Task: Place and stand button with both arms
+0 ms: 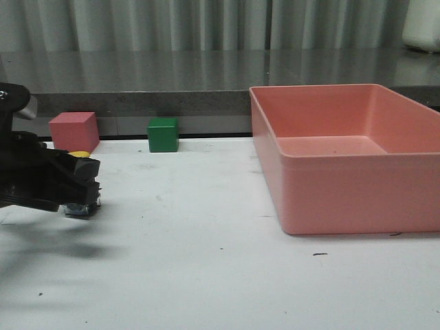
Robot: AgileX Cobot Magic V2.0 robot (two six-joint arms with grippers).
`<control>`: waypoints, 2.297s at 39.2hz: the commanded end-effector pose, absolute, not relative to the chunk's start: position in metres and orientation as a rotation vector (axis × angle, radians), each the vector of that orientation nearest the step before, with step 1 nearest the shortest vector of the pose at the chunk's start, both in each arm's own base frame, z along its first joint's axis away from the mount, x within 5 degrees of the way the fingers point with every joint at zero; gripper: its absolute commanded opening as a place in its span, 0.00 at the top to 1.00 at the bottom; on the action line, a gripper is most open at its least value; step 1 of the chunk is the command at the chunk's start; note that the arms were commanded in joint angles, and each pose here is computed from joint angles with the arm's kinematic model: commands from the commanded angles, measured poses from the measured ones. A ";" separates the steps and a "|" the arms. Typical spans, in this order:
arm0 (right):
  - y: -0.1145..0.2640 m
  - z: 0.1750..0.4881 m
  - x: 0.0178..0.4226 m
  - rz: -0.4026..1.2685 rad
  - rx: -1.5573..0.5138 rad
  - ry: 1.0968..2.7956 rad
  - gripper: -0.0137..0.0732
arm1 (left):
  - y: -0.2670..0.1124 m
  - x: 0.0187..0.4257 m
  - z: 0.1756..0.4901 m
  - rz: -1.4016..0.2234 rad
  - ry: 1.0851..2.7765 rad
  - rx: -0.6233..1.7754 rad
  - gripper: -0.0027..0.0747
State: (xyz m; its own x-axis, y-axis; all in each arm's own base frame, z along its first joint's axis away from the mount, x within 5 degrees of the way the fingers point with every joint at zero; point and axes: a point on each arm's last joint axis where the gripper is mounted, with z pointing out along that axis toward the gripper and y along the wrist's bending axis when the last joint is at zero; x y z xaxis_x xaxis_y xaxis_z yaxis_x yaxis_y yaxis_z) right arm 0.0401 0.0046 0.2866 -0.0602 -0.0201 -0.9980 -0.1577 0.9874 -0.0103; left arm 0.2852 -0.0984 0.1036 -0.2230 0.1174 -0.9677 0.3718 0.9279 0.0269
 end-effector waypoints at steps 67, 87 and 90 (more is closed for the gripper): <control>0.005 0.302 0.039 0.101 -0.143 1.531 0.91 | -0.084 0.236 0.272 -0.326 1.612 0.240 0.23; 0.005 0.301 0.039 0.100 -0.143 1.532 0.91 | -0.030 0.089 0.356 -0.299 1.546 0.210 0.81; 0.005 0.301 0.039 0.100 -0.143 1.532 0.91 | -0.023 0.069 0.359 -0.302 1.506 0.202 0.91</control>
